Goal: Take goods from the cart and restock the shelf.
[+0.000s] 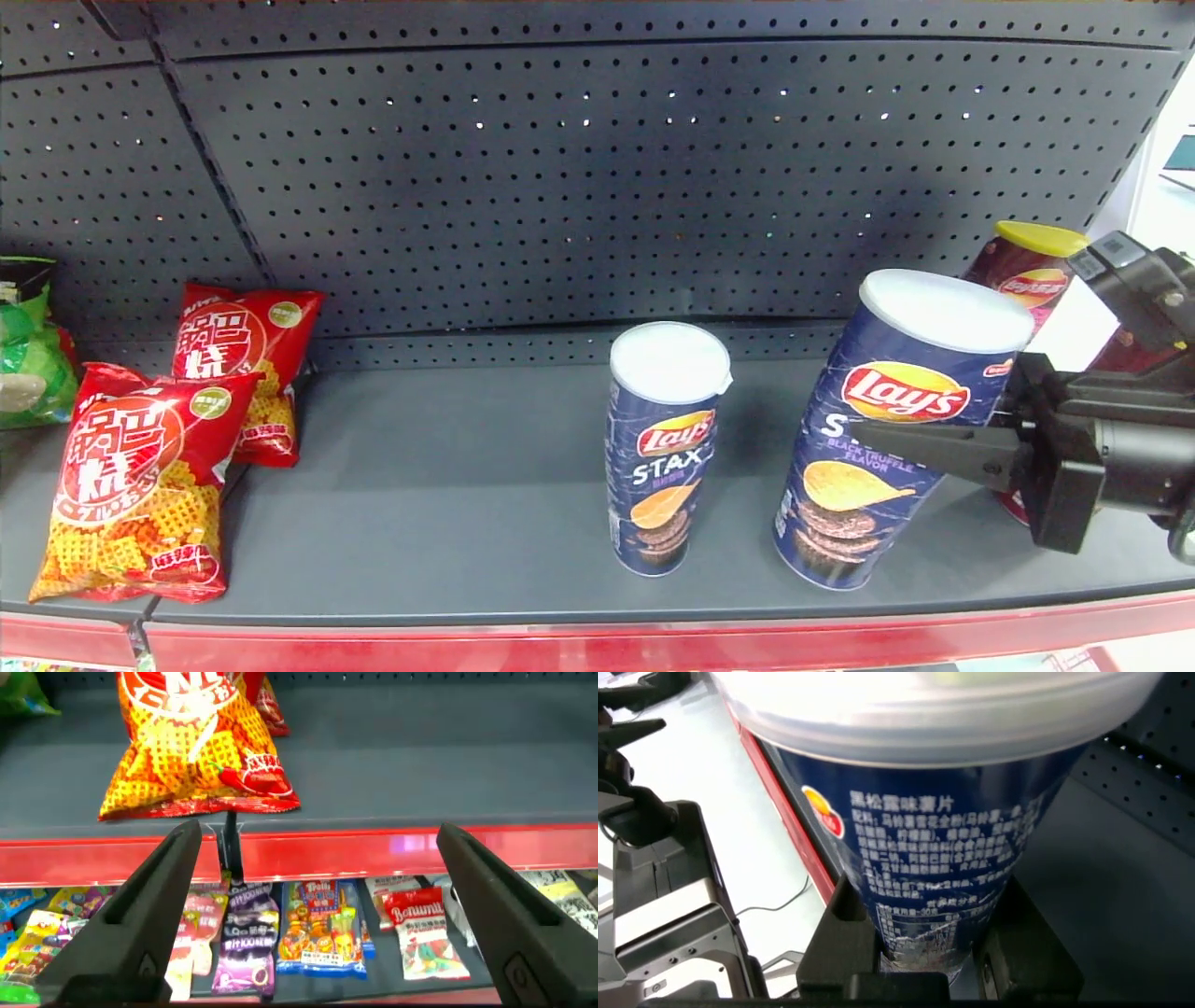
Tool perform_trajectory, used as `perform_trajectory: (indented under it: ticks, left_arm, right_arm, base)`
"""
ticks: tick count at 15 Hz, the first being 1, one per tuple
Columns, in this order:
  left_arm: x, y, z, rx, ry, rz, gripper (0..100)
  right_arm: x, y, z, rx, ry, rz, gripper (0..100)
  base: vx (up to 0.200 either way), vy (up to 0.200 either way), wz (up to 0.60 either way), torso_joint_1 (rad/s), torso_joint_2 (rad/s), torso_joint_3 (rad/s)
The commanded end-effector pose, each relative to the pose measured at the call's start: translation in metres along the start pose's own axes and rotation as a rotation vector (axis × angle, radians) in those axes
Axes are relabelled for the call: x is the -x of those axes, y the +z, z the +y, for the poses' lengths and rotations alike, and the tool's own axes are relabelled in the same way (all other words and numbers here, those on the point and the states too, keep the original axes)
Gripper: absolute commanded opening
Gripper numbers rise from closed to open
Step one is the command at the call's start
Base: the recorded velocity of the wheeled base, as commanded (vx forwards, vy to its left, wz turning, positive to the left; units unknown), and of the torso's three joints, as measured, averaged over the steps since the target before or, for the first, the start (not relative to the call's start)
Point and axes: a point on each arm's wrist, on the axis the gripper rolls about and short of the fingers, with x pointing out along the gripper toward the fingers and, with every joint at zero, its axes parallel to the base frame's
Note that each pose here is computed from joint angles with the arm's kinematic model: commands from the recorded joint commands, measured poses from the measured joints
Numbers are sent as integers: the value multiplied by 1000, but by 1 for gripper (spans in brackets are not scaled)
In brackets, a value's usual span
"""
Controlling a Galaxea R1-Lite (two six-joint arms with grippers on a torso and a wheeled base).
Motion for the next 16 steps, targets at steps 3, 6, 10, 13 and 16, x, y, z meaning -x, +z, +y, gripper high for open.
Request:
perform_trajectory:
  ticks: [3, 6, 10, 13, 16]
  left_arm:
    - [1, 0, 0, 1, 3, -15, 100]
    - [1, 0, 0, 1, 3, -14, 100]
    - [1, 0, 0, 1, 3, -14, 100]
    - [1, 0, 0, 1, 3, -15, 100]
    - [1, 0, 0, 1, 3, -15, 100]
  right_arm:
    - [-6, 3, -8, -3, -7, 3, 0]
    - [-15, 9, -24, -4, -40, 4, 0]
    - [-32, 4, -49, 14, -87, -4, 0]
    - [-62, 11, -74, 37, -86, -12, 0]
    - [-102, 23, -108, 107, -22, -50, 0]
  base:
    - [0, 0, 0, 0, 0, 0]
    - [0, 0, 0, 0, 0, 0]
    - [0, 0, 0, 0, 0, 0]
    - [0, 0, 0, 0, 0, 0]
    - [0, 0, 0, 0, 0, 0]
